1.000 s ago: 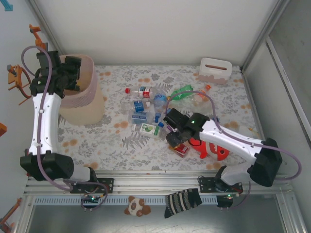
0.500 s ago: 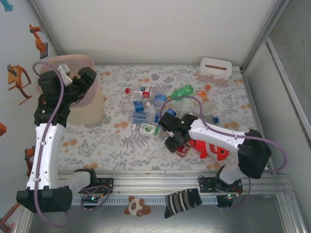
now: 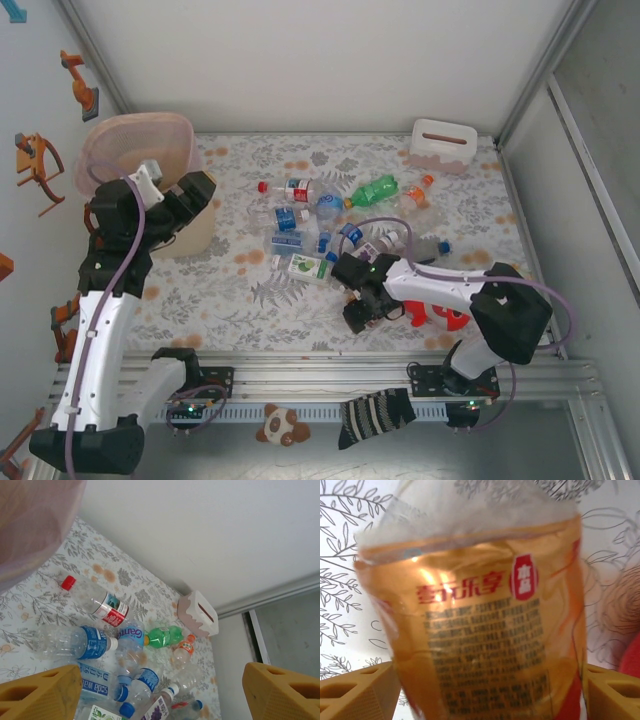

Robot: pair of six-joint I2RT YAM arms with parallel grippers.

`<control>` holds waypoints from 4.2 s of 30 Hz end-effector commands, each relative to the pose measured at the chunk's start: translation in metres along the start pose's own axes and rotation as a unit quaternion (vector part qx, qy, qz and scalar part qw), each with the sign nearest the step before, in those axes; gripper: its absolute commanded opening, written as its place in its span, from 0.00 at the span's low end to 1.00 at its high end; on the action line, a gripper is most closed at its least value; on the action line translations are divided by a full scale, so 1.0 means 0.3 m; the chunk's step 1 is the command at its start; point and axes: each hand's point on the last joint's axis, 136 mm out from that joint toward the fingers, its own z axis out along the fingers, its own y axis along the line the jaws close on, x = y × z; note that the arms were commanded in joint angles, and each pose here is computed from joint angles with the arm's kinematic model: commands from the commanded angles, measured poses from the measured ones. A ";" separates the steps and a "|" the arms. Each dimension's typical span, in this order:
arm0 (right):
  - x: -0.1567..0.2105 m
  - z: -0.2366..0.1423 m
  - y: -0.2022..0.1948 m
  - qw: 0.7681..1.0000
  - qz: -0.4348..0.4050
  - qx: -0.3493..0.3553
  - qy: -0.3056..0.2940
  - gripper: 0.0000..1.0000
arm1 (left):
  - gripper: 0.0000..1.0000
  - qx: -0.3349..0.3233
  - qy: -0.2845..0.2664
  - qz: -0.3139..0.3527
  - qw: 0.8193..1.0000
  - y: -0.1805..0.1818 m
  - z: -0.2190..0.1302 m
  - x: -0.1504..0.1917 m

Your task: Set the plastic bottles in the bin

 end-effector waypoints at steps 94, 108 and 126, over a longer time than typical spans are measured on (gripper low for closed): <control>-0.084 -1.432 0.400 0.651 -0.222 -0.449 -0.570 0.55 | 0.50 0.628 0.147 0.354 0.678 -0.862 -0.428 0.561; -0.070 -1.339 0.324 0.704 -0.176 -0.401 -0.559 0.91 | 0.46 0.575 0.113 0.393 0.708 -0.843 -0.410 0.515; -0.163 -1.159 0.089 0.819 -0.032 -0.208 -0.534 0.92 | 0.44 0.111 0.029 0.428 0.897 -0.487 -0.103 0.097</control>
